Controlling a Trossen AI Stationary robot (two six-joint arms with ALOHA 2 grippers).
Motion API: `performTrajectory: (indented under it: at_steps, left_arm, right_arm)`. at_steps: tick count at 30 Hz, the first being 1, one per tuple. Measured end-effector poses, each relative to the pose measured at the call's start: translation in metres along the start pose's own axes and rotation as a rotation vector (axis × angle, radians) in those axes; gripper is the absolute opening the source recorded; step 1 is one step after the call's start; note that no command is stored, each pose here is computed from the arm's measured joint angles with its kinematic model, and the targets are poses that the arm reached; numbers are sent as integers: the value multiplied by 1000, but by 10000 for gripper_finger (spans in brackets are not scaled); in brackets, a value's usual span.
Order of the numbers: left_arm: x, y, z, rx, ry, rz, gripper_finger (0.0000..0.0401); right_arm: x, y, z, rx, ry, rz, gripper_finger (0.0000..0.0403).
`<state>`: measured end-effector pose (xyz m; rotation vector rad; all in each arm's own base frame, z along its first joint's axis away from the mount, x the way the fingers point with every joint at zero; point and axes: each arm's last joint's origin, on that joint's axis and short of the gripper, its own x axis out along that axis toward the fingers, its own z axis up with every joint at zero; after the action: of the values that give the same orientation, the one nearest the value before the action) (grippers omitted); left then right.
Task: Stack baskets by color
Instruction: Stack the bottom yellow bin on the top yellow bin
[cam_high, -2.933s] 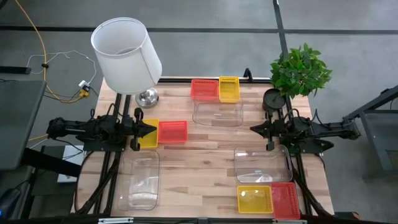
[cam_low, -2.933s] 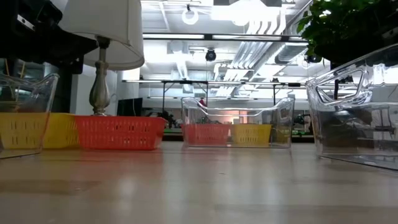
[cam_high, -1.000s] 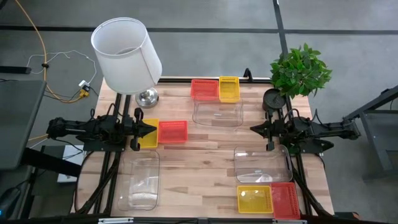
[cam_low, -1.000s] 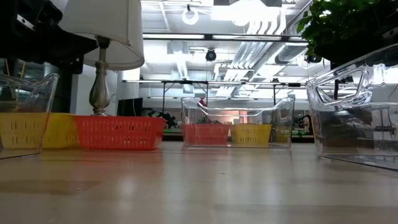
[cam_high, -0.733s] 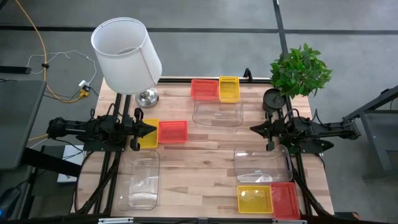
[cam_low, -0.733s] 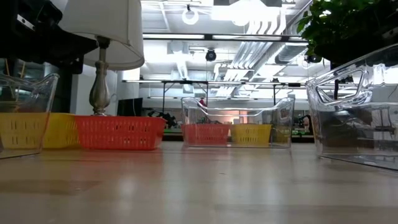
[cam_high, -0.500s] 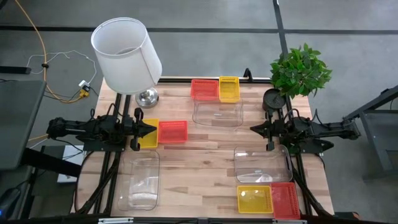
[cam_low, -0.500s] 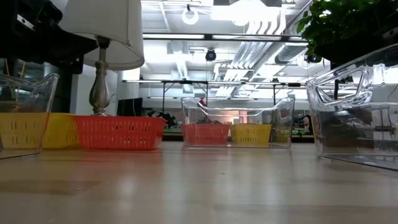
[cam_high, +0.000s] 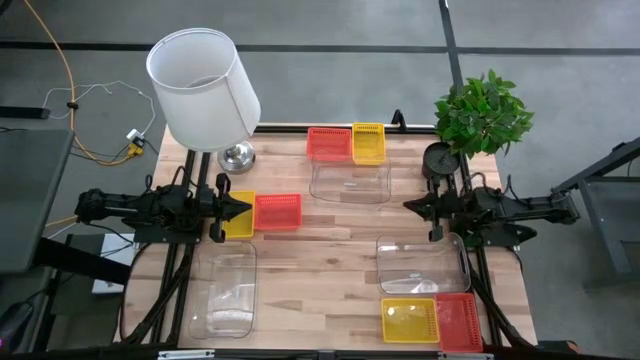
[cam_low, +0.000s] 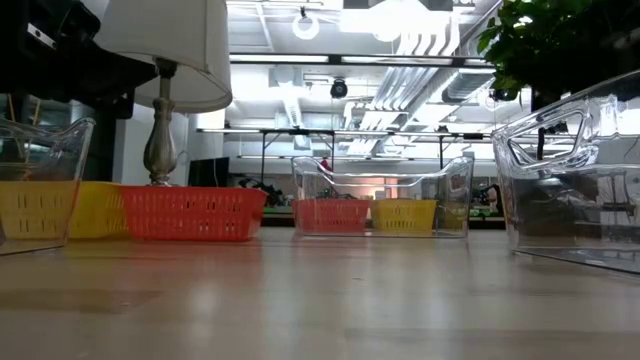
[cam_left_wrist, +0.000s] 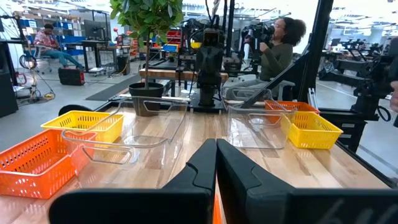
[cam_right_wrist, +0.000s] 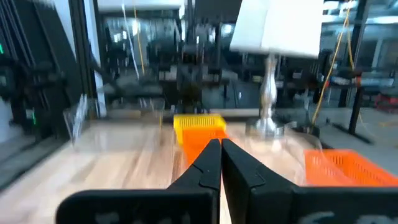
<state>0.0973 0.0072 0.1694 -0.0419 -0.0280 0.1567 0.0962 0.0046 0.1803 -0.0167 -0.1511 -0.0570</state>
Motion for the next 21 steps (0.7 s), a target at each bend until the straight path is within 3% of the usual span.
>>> performTrajectory:
  at_steps: [4,15,21]
  left_arm:
    - [0,0,0,0,0,0,0]
    - [0,0,0,0,0,0,0]
    - [0,0,0,0,0,0,0]
  right_arm:
    - [-1,-2,13,-16,-136,-70,0]
    - [-1,-2,33,-98,-330,-64,0]
    - [18,-3,59,-109,-258,-143,30]
